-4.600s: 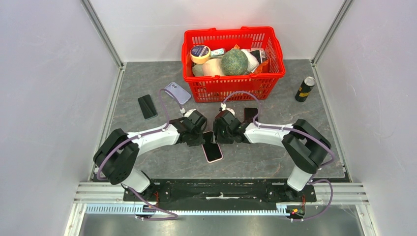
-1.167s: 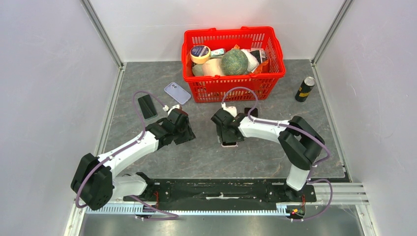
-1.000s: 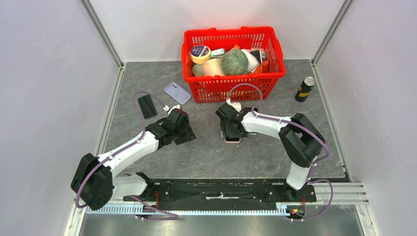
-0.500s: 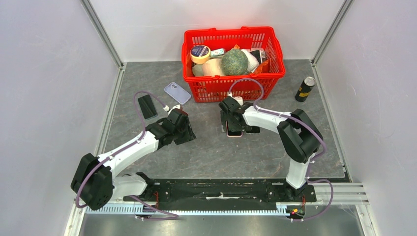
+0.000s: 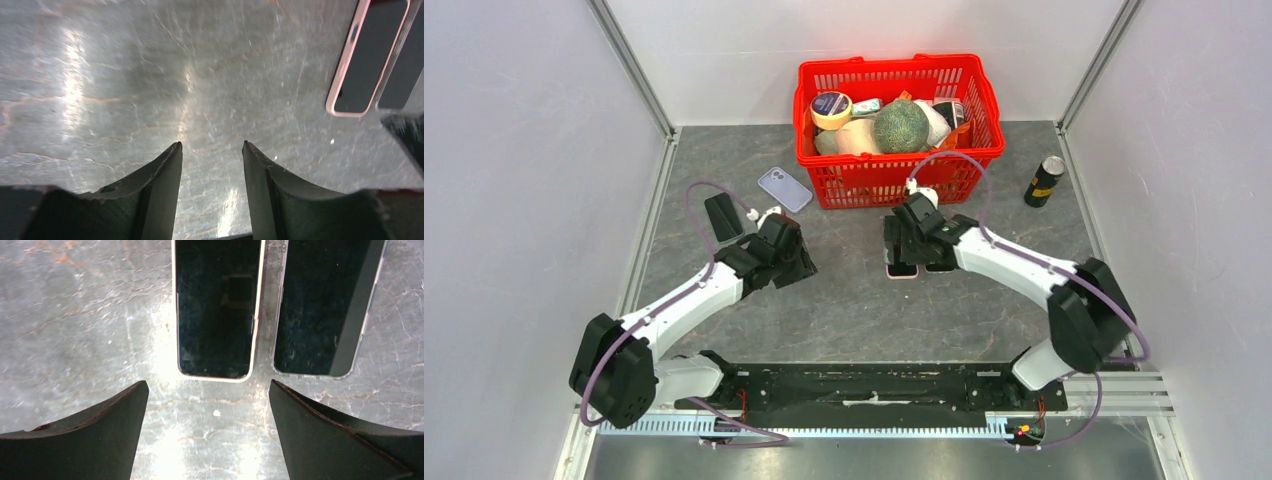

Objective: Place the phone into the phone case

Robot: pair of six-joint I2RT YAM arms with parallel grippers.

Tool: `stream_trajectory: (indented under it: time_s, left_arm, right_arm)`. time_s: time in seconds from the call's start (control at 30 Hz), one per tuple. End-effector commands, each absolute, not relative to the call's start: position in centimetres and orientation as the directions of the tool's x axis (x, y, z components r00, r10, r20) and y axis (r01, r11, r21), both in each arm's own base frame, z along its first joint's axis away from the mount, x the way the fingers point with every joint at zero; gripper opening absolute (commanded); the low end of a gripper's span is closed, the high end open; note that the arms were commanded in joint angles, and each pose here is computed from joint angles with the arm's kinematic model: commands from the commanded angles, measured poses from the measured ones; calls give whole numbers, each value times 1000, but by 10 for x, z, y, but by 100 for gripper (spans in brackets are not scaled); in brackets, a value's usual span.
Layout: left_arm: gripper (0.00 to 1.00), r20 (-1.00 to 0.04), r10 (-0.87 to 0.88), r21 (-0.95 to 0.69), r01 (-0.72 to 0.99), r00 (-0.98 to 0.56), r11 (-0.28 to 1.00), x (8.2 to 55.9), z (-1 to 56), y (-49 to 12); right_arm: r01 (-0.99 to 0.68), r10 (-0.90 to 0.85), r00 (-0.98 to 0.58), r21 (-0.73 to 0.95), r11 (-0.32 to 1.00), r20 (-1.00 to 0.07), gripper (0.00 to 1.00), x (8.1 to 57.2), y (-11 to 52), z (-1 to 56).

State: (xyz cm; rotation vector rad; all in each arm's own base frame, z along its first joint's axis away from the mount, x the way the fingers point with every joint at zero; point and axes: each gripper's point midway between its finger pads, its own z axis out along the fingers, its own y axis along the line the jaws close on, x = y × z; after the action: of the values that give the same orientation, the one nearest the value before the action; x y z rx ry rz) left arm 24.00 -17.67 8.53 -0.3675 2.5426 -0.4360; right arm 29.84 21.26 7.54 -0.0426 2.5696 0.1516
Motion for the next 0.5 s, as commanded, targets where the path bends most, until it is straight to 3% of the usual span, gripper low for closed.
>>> stream_trajectory:
  time_s: [0.0, 0.1, 0.33, 0.47]
  left_arm:
    - [56, -520, -454, -386, -276, -723, 881, 276, 113, -154]
    - [63, -547, -505, -354, -362, -668, 863, 298, 118, -127]
    - [68, -565, -613, -287, -565, -552, 773, 352, 111, -55]
    - [70, -567, -605, -276, -563, -559, 779, 387, 106, -43]
  right_arm:
    - [-86, 57, -803, 210, 974, -594, 97, 288, 214, 99]
    - [-114, 58, -791, 240, 964, -609, 97, 278, 211, 100]
    - [-144, 77, -754, 278, 950, -652, 97, 266, 203, 103]
    - [-154, 90, -745, 301, 941, -661, 97, 262, 202, 106]
